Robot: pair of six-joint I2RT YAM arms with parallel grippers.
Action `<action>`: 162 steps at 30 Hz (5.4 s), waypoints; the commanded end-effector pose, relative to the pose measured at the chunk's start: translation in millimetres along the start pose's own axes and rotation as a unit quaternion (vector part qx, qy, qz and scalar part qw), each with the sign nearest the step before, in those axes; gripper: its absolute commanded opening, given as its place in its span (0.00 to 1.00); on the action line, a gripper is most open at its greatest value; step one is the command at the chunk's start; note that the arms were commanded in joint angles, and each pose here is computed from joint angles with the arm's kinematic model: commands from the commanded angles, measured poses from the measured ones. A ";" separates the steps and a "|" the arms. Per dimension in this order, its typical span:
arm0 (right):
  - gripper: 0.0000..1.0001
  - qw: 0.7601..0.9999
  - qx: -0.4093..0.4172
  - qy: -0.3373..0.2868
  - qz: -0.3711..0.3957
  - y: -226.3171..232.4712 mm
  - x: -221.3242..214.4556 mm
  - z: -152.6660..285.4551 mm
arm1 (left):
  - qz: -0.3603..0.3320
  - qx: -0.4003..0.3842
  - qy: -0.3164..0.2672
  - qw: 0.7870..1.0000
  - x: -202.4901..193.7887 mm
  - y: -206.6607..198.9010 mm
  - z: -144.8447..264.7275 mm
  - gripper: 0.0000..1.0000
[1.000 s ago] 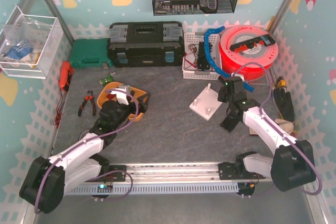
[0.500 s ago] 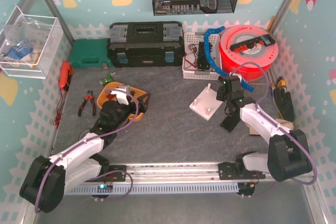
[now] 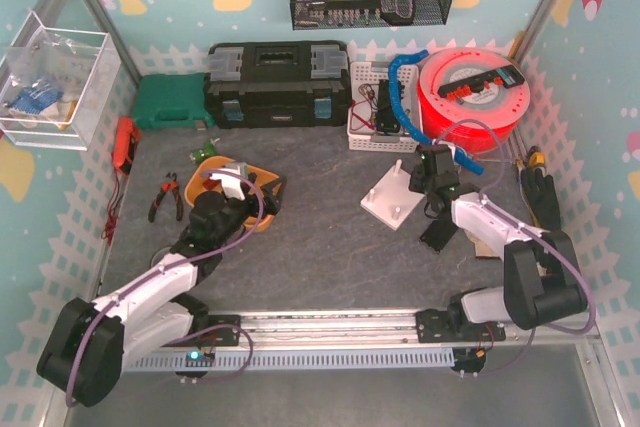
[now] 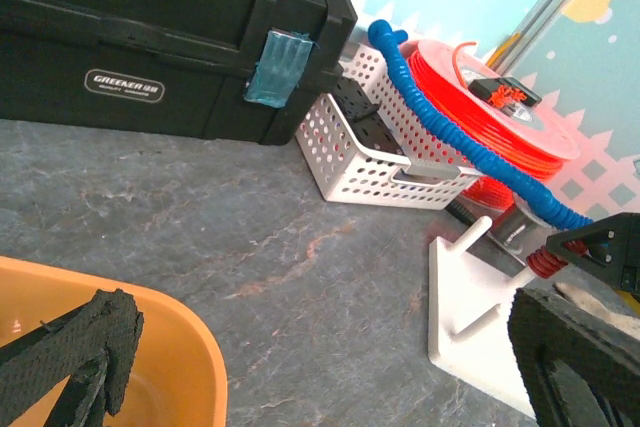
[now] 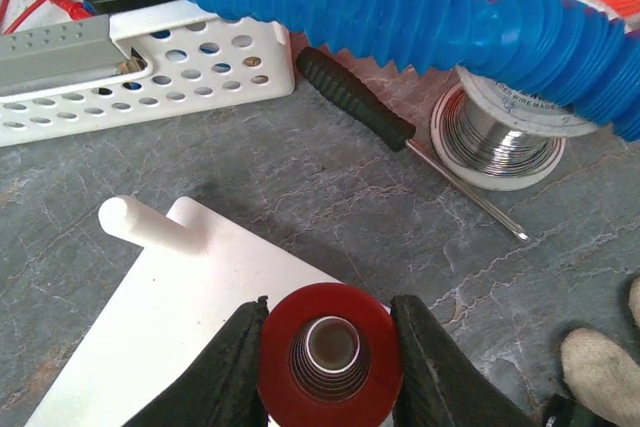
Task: Install the large spring
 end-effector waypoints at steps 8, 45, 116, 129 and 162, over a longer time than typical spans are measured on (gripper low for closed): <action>0.27 1.000 0.001 0.017 -0.004 1.0 -7.7 -16.5 | 0.003 0.008 -0.003 1.000 -1.5 2.7 0.0 0.99; 0.94 0.975 0.202 -0.083 -0.026 14.0 10.2 72.8 | 0.071 0.259 0.138 0.953 14.4 85.7 -16.8 0.82; 0.94 0.967 0.220 -0.124 -0.031 8.8 11.2 89.2 | -0.353 0.025 0.467 0.811 -61.8 143.3 -56.9 0.40; 0.94 0.967 0.220 -0.127 -0.030 8.2 11.5 90.8 | -0.351 0.018 0.437 0.828 -45.8 131.6 -57.1 0.17; 0.82 0.892 0.446 0.004 0.081 80.1 -1.7 107.7 | -0.298 -0.146 -0.110 0.937 24.2 -55.0 -10.0 0.06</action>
Point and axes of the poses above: each gripper's point midway between its finger pads, its own z axis back along the fingers, its own y axis along the line the jaws close on, x = y × z, the point moved 8 cm from there along z, back along the fingers, and after that the axes turned 5 degrees about -z, right-handed, at the moved point
